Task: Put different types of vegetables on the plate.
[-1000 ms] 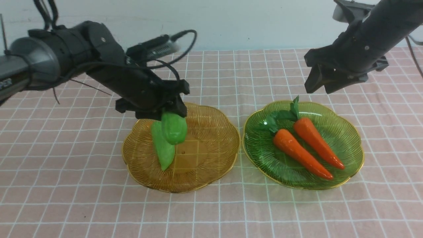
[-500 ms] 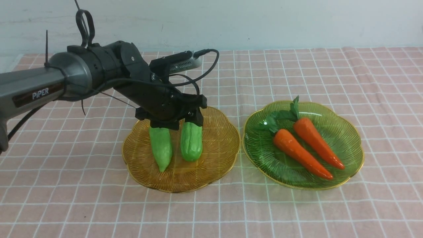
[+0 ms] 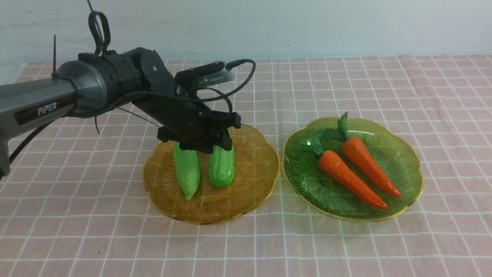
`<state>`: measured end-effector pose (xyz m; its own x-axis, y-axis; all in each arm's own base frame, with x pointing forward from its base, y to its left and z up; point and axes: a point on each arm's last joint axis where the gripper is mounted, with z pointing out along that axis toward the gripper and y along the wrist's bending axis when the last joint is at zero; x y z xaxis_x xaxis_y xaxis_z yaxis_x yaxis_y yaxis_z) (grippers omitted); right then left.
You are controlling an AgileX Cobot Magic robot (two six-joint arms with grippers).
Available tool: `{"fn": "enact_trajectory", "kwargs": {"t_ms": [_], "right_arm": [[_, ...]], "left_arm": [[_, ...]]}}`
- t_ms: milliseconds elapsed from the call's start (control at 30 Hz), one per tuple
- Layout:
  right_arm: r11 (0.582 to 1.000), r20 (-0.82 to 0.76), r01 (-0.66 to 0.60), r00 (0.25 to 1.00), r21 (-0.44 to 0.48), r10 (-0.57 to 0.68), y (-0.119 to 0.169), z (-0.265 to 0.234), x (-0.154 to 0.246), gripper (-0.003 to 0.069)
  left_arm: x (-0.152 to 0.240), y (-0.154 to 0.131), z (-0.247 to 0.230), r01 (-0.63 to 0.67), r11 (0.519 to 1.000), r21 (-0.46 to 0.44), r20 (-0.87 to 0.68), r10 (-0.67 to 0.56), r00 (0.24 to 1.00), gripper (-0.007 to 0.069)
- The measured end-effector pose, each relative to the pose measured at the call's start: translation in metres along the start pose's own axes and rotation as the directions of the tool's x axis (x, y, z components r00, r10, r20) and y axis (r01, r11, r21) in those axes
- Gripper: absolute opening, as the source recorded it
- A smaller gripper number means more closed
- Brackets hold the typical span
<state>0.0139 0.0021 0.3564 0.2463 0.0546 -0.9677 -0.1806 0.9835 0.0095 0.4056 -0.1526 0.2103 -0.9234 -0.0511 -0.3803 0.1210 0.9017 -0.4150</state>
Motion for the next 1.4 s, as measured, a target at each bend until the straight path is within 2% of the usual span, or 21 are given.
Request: {"fn": "enact_trajectory", "kwargs": {"t_ms": [100, 133, 200, 300, 433, 633, 1000, 1233, 1400], "right_arm": [[1.0, 0.092, 0.0, 0.996, -0.003, 0.0, 0.0, -0.006, 0.02, -0.0016], [1.0, 0.092, 0.0, 0.996, -0.004, 0.0, 0.0, -0.006, 0.024, -0.0016], [1.0, 0.086, 0.0, 0.996, -0.004, 0.0, 0.0, -0.004, 0.028, -0.0016], [1.0, 0.055, 0.001, 0.998, -0.004, 0.0, 0.0, 0.002, 0.032, -0.0016], [1.0, 0.023, 0.001, 1.0, -0.003, 0.0, 0.0, 0.007, 0.035, -0.0016], [1.0, 0.017, 0.001, 1.0, -0.003, -0.001, 0.0, 0.007, 0.036, -0.0016], [1.0, -0.009, 0.002, 1.0, -0.001, -0.002, 0.0, 0.009, 0.047, -0.0016], [0.996, -0.175, 0.025, 0.985, 0.086, -0.01, -0.005, 0.004, 0.118, -0.0016], [0.991, -0.362, 0.036, 0.932, 0.128, 0.012, -0.008, -0.001, 0.163, -0.0016]], "left_arm": [[0.0, 0.0, 0.0, -0.002, 1.0, 0.0, -0.005, 0.002, 1.0, 0.0191], [0.001, -0.001, -0.003, -0.013, 1.0, -0.001, -0.008, 0.013, 1.0, 0.0114], [0.001, -0.003, -0.01, -0.046, 0.999, -0.002, -0.009, 0.046, 0.999, 0.0038], [-0.001, -0.011, -0.031, -0.097, 0.995, 0.001, 0.021, 0.097, 0.995, 0.0002], [-0.001, -0.021, -0.065, -0.16, 0.987, -0.009, 0.061, 0.16, 0.985, -0.0003], [0.005, -0.03, -0.116, -0.267, 0.961, -0.074, 0.088, 0.273, 0.958, -0.0003], [0.02, -0.038, -0.169, -0.333, 0.934, -0.128, 0.103, 0.347, 0.932, -0.0003], [0.027, -0.037, -0.173, -0.338, 0.933, -0.124, 0.041, 0.345, 0.938, -0.0003], [0.038, -0.038, -0.188, -0.351, 0.928, -0.127, -0.01, 0.352, 0.936, -0.0003]]}}
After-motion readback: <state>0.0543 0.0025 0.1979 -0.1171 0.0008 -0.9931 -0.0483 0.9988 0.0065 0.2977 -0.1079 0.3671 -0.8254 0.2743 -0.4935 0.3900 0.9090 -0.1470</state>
